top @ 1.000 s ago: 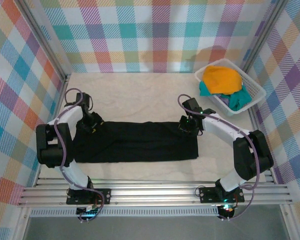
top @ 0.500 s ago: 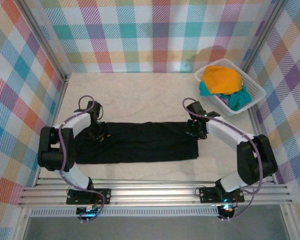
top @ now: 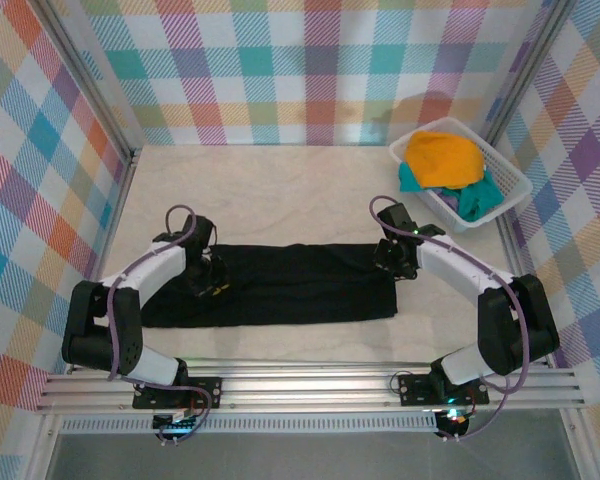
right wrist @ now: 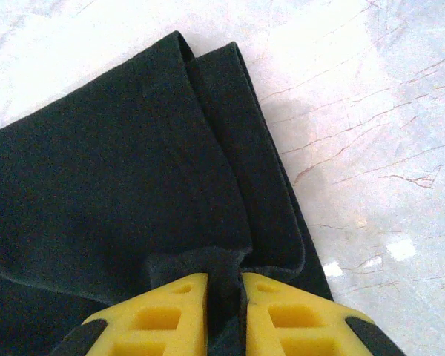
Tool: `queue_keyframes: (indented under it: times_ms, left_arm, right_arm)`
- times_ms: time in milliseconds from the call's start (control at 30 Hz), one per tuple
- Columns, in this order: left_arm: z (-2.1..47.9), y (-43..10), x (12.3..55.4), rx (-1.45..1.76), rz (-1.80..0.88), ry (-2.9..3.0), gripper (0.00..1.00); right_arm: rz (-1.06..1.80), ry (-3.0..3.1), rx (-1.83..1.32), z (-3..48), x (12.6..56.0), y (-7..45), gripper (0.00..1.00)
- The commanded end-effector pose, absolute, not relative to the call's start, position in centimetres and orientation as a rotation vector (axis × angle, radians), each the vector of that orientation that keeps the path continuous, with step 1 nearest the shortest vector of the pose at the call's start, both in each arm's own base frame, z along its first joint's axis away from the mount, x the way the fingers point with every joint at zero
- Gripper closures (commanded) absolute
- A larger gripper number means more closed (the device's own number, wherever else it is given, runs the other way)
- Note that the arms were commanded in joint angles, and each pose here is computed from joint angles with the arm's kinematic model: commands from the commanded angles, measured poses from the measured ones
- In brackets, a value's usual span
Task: Fold and stack the t-shirts
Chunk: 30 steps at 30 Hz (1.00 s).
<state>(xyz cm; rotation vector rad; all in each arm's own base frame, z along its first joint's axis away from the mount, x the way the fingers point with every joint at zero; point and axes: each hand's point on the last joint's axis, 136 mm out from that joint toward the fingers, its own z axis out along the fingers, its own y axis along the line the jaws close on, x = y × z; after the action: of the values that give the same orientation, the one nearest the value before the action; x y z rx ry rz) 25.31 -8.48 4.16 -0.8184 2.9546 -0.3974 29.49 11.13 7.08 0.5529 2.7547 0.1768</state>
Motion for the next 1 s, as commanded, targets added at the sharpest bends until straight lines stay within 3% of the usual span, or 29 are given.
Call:
queue_keyframes:
  times_ms: [0, 67, 300, 467, 667, 700, 867, 967]
  left_arm:
    - [3.1, -10.5, 23.1, -0.872, -0.486, 3.028, 0.88]
    - [3.1, -11.0, 22.3, -0.884, -0.478, 3.039, 0.88]
    - [5.4, -12.3, 20.9, -0.955, -0.593, 2.974, 0.65]
    - [8.4, -11.2, 21.1, -0.956, -0.573, 2.908, 0.64]
    - [9.9, -4.2, 21.5, -1.186, -0.293, 2.818, 0.63]
    - [10.1, -2.5, 21.2, -1.25, -0.253, 2.773, 0.59]
    - [9.5, 2.9, 18.5, -1.486, -0.108, 2.675, 0.55]
    - [8.0, 3.2, 16.7, -1.614, -0.113, 2.62, 0.55]
  right_arm:
    - [0.149, 2.739, 0.584, 7.6, 29.0, 10.4, 0.81]
    - [0.141, 2.732, 0.596, 7.7, 28.9, 10.2, 0.81]
    - [0.135, 2.736, 0.627, 7.3, 28.3, 9.9, 0.81]
    - [0.1, 2.694, 0.671, 8.1, 27.6, 8.8, 0.82]
    - [0.111, 2.604, 0.711, 10.1, 26.7, 7.6, 0.81]
    - [0.125, 2.605, 0.705, 10.2, 26.7, 7.8, 0.81]
    - [0.289, 2.648, 0.573, 10.0, 27.8, 11.1, 0.8]
    - [0.364, 2.696, 0.534, 8.9, 28.5, 12.9, 0.79]
